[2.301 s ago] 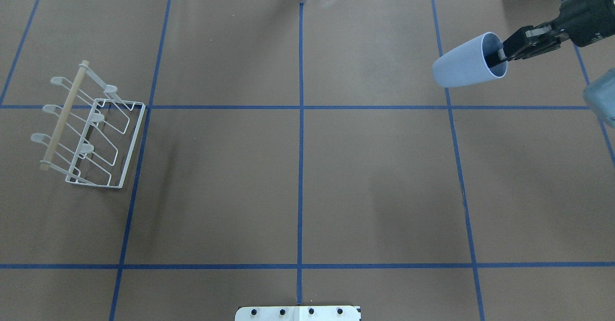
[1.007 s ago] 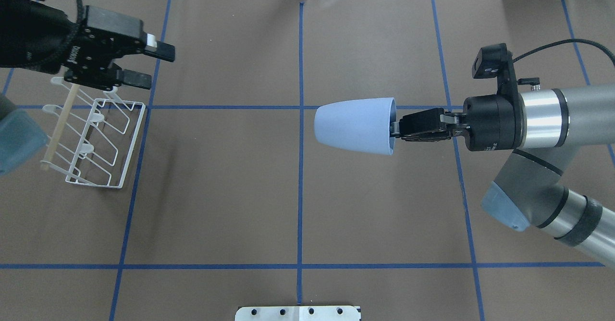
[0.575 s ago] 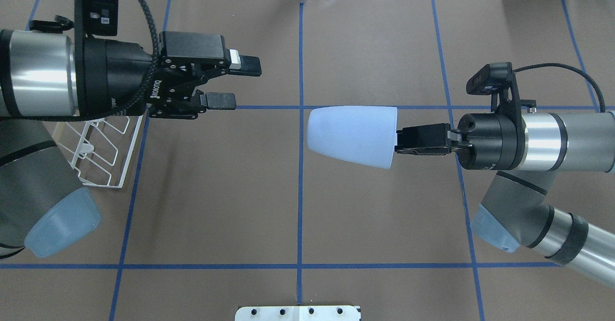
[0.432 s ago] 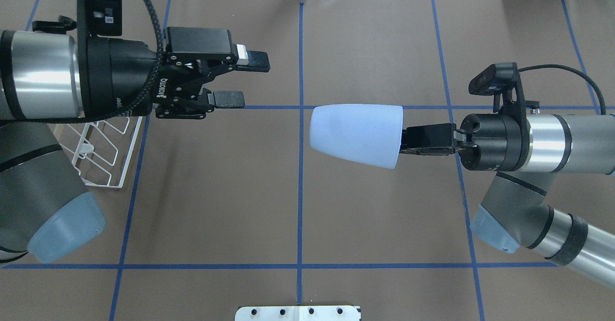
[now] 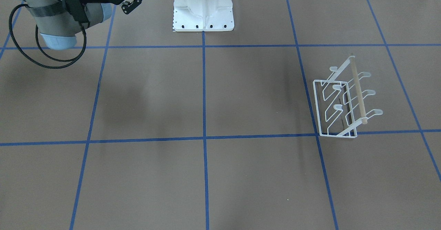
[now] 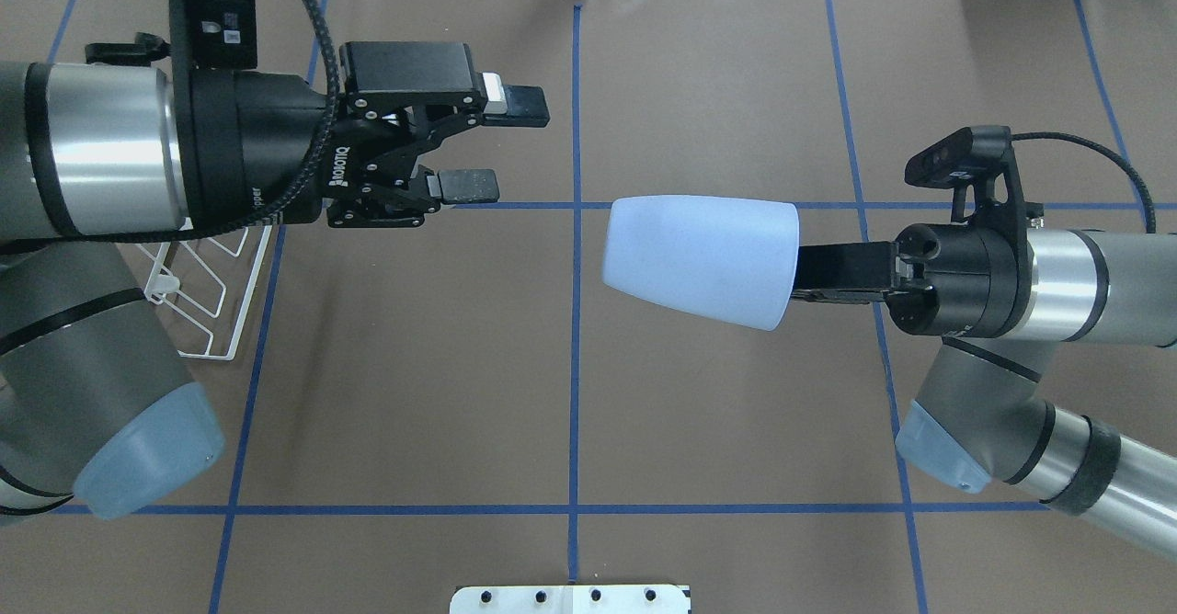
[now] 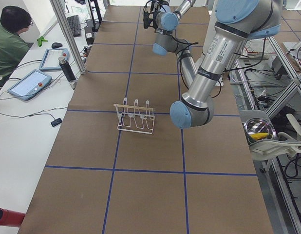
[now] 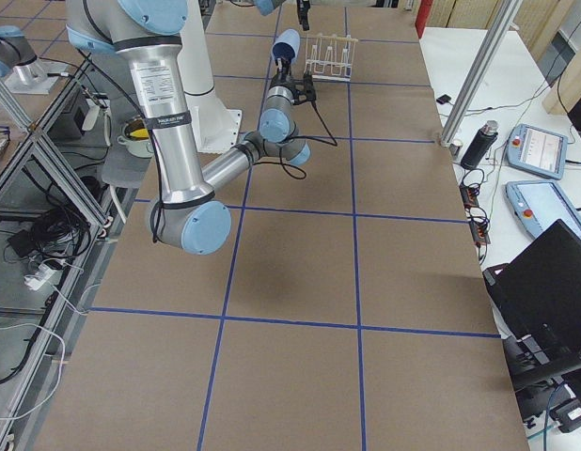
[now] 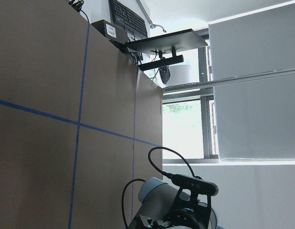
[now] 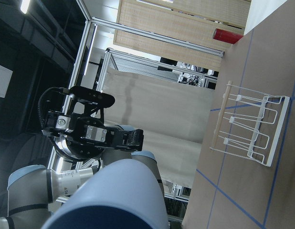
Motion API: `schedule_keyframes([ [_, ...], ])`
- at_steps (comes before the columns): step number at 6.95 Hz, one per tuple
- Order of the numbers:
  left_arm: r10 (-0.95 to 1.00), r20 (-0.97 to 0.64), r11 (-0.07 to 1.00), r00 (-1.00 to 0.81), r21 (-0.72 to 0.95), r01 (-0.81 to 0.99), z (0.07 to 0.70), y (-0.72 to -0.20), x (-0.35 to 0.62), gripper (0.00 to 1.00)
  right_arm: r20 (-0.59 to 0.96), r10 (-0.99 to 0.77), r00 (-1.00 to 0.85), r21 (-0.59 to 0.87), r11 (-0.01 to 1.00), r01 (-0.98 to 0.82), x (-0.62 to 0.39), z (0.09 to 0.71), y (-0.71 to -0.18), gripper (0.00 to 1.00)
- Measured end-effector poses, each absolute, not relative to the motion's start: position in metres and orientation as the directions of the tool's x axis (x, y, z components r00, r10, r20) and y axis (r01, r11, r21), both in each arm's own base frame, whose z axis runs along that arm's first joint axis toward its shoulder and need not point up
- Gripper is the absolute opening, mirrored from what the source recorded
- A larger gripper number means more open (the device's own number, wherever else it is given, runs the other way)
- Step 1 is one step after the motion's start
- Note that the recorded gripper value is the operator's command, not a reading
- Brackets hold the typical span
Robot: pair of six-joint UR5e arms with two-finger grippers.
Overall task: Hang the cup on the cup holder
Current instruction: 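Move the left gripper toward the cup's base held by the right gripper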
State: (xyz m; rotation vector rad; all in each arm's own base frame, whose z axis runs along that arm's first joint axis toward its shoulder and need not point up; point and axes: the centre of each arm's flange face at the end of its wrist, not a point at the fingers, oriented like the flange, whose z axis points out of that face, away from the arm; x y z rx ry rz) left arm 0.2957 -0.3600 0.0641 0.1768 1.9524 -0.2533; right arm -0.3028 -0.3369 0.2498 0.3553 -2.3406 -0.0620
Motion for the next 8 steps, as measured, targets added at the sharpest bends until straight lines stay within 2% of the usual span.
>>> schedule_keyframes([
  [8, -0.017, -0.909, 0.984, -0.416, -0.088, 0.153, 0.045, -0.327, 0.323, 0.98, 0.583, -0.26, -0.77, 0.101, 0.963, -0.249, -0.323, 0.242, -0.32, 0.0],
])
